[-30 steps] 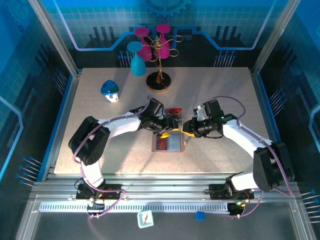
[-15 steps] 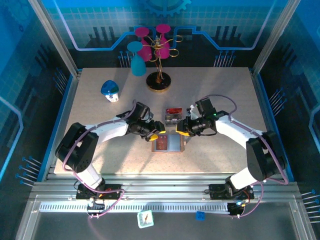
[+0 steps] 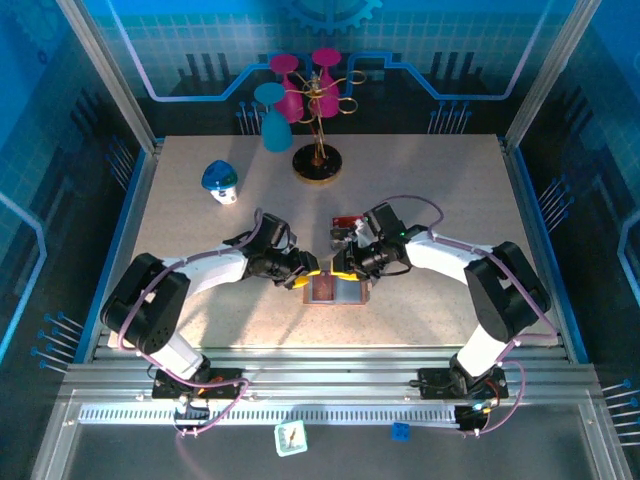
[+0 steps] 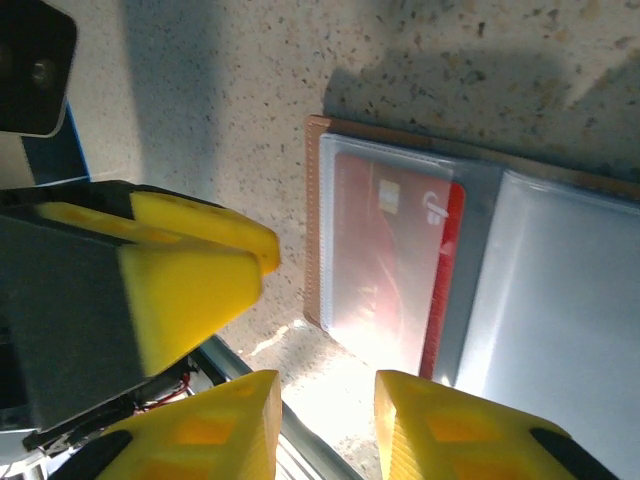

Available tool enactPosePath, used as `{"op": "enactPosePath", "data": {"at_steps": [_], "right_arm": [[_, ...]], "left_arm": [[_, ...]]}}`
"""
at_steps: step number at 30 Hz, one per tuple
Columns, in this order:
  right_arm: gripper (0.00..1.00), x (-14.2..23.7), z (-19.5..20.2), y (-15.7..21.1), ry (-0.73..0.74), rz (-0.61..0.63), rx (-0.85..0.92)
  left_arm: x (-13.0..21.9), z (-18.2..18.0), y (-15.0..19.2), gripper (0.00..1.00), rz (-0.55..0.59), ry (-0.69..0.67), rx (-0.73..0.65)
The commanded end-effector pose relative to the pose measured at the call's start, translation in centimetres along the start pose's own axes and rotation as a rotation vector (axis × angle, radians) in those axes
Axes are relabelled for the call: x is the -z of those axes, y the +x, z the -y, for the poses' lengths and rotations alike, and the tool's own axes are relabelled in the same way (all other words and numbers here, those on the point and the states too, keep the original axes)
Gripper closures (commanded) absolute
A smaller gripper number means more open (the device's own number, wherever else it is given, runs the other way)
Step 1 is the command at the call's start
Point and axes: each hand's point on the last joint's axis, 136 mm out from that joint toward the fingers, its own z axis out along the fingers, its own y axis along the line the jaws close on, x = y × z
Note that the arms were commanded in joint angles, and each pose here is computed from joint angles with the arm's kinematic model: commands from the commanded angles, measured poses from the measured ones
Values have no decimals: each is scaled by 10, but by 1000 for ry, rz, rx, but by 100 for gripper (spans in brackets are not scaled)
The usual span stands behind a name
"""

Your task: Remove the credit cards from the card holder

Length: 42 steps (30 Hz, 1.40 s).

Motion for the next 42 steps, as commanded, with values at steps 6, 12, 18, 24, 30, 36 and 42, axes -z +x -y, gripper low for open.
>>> {"op": "enactPosePath", "data": {"at_steps": [6,12,18,24,30,36,42], "right_arm": [[70,-22,11,9,-11,-32,-33],[70,-33,18,10,-9,-52,-45],[70,-38,21,10,-8,-59,-53],[71,-42,24,11,-4,-66,-60],[73,-45,26,12,-2,-72,-63],[73,-47,27,13,3,-78,-65],[73,-49,31,16,24,-87,-69]], "left_arm": [[-9,-3,-3,74,-28,-4,6],[-14,-8,-2,82,-32,-10,11],[-17,-2,-1,88,-35,20,6],[-26,-6,3,93,-54,10,23],[-27,-18,4,94,-53,-36,33],[-27,-19,5,94,-56,-41,35],[-28,-23,6,94,-60,-54,36]]}}
